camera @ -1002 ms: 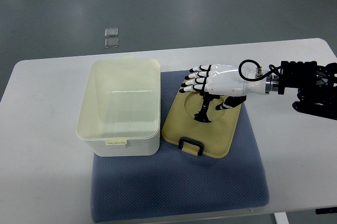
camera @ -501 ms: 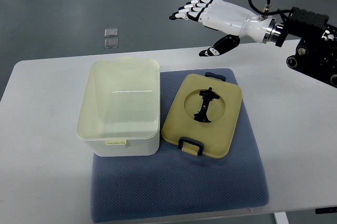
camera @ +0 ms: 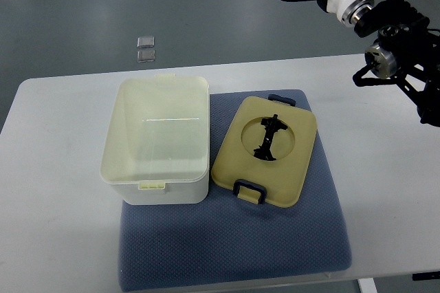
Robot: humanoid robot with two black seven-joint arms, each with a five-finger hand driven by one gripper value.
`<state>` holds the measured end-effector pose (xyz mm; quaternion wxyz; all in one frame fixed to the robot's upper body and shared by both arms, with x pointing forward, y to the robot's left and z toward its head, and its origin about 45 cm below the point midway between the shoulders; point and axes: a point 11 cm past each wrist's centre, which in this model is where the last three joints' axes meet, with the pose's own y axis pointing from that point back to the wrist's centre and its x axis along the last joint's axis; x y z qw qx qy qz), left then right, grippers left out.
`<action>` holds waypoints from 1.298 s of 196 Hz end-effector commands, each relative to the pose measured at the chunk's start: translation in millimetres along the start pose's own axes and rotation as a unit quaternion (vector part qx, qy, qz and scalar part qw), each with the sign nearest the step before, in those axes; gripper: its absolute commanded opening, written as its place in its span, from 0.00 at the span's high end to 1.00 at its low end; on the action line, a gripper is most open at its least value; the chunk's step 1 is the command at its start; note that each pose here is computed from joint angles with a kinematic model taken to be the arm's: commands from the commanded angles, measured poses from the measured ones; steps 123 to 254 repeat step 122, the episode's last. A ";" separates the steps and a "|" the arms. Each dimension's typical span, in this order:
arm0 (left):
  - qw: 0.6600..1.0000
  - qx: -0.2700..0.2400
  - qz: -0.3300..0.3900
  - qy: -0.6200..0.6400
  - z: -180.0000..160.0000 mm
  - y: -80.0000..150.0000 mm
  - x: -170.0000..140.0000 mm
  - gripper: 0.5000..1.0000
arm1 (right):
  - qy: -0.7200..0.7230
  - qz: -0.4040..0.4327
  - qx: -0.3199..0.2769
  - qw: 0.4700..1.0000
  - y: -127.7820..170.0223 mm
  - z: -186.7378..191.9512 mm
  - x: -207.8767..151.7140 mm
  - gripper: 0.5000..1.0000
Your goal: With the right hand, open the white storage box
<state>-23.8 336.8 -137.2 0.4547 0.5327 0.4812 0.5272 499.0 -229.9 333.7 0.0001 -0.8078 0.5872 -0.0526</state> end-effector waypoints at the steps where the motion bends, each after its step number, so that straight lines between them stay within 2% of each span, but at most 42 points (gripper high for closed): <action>1: 1.000 0.000 0.000 0.000 0.0 0.0 0.0 0.00 | -0.065 0.019 -0.024 0.997 2.4 11.3 3.5 0.14; 32: 1.000 0.000 0.000 0.000 0.0 0.0 0.0 0.00 | -0.118 0.020 -0.042 0.992 6.4 35.7 -10.5 0.14; 50: 1.000 0.000 0.000 0.000 0.0 0.0 0.0 0.00 | -0.120 0.025 -0.054 0.991 10.1 48.0 -6.3 0.14; 117: 1.000 0.000 0.000 0.000 0.0 0.0 0.0 0.00 | -0.127 0.026 -0.079 0.988 19.5 74.2 -13.2 0.14; 254: 1.000 0.000 0.000 0.000 0.0 0.0 0.0 0.00 | -0.128 0.027 -0.080 0.988 20.1 75.2 -12.8 0.14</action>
